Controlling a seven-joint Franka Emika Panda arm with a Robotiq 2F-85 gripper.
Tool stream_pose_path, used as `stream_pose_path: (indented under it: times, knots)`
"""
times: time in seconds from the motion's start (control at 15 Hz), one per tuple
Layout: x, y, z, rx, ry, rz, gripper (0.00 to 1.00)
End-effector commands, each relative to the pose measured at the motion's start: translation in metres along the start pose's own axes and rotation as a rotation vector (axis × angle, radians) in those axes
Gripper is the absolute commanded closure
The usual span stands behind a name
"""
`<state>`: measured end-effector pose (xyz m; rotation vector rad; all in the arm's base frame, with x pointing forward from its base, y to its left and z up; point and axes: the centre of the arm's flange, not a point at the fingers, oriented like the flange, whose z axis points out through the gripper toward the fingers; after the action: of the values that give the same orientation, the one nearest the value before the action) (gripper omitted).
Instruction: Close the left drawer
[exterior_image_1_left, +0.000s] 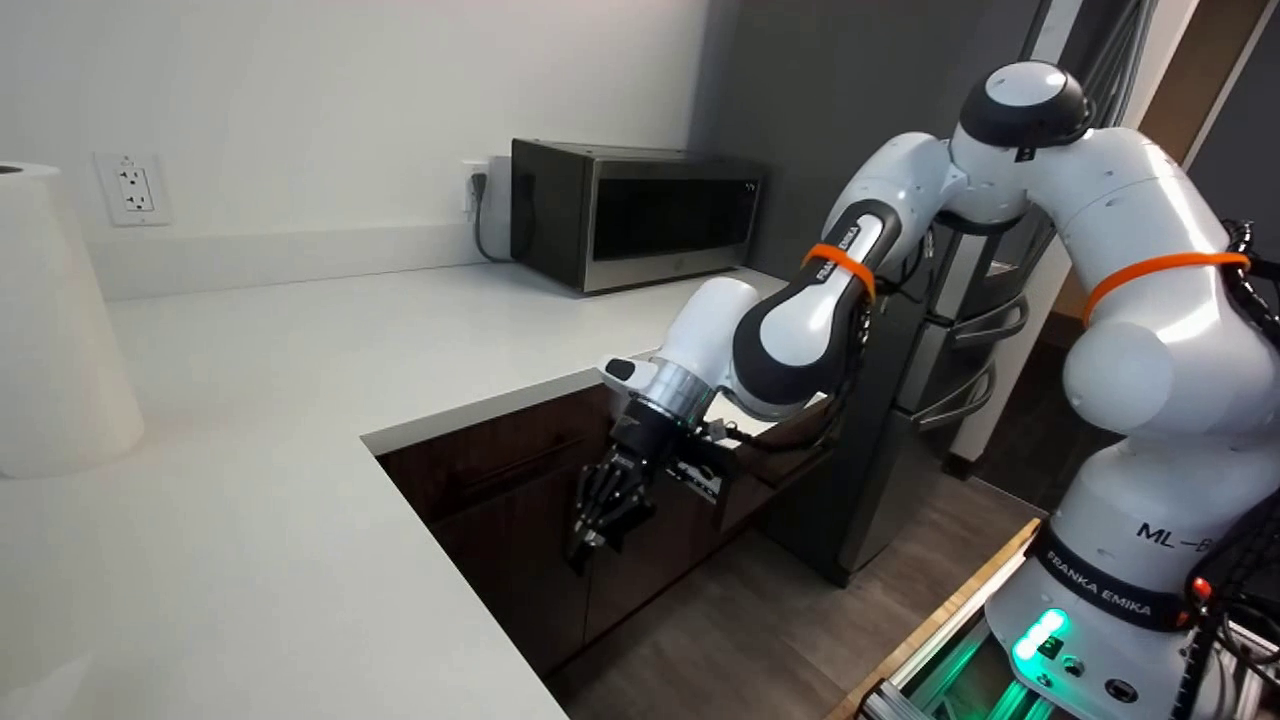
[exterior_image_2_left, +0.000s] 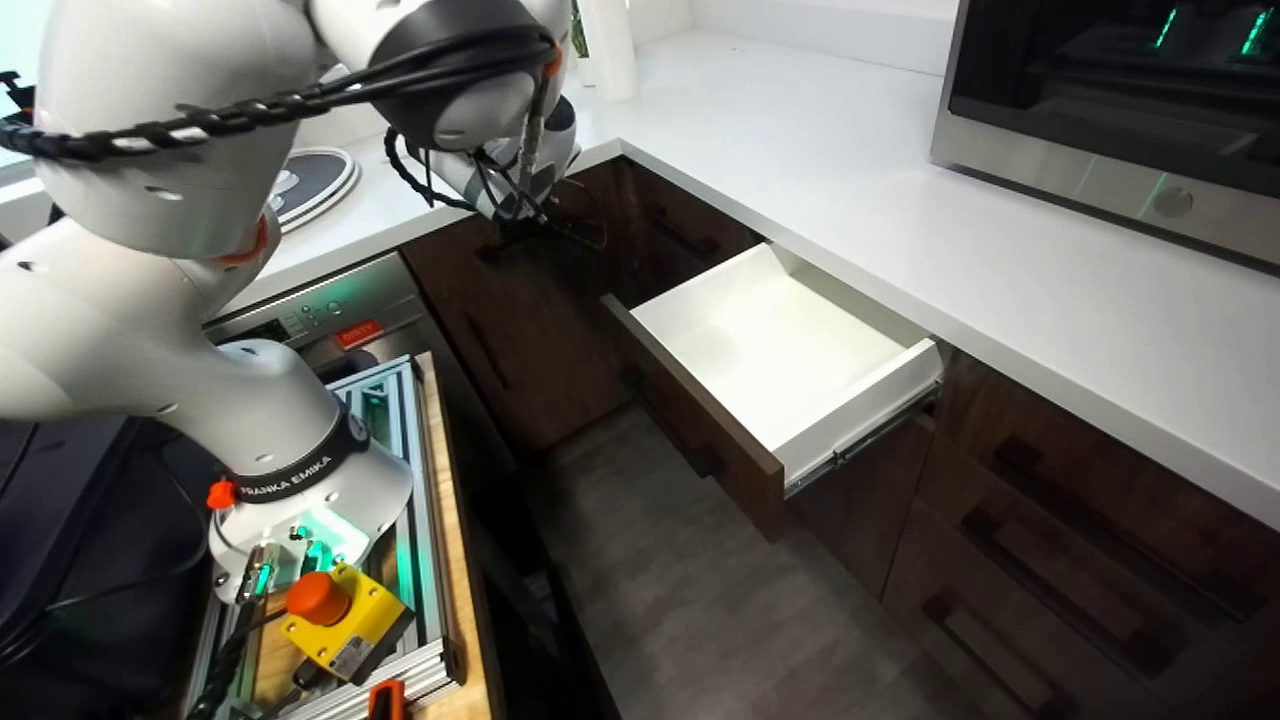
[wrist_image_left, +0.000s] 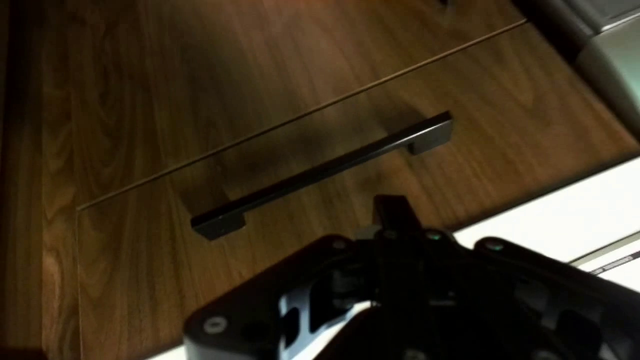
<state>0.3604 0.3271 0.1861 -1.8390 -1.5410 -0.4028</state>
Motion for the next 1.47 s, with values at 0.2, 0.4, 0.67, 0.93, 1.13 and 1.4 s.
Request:
stream_pose_path:
  times: [0.2, 0.4, 0.67, 0.93, 1.13, 1.4]
  knots:
    - [0.014, -0.063, -0.106, 0.131, -0.304, 0.196, 0.72]
    - [0.029, -0.077, -0.139, 0.175, -0.421, 0.317, 0.51]
    - [0.053, -0.121, -0.179, 0.188, -0.509, 0.511, 0.22]
    - [0.075, -0.176, -0.214, 0.181, -0.572, 0.718, 0.00]
    - [0.083, -0.144, -0.202, 0.166, -0.569, 0.673, 0.00]
    - [0.082, -0.147, -0.205, 0.164, -0.568, 0.692, 0.00]
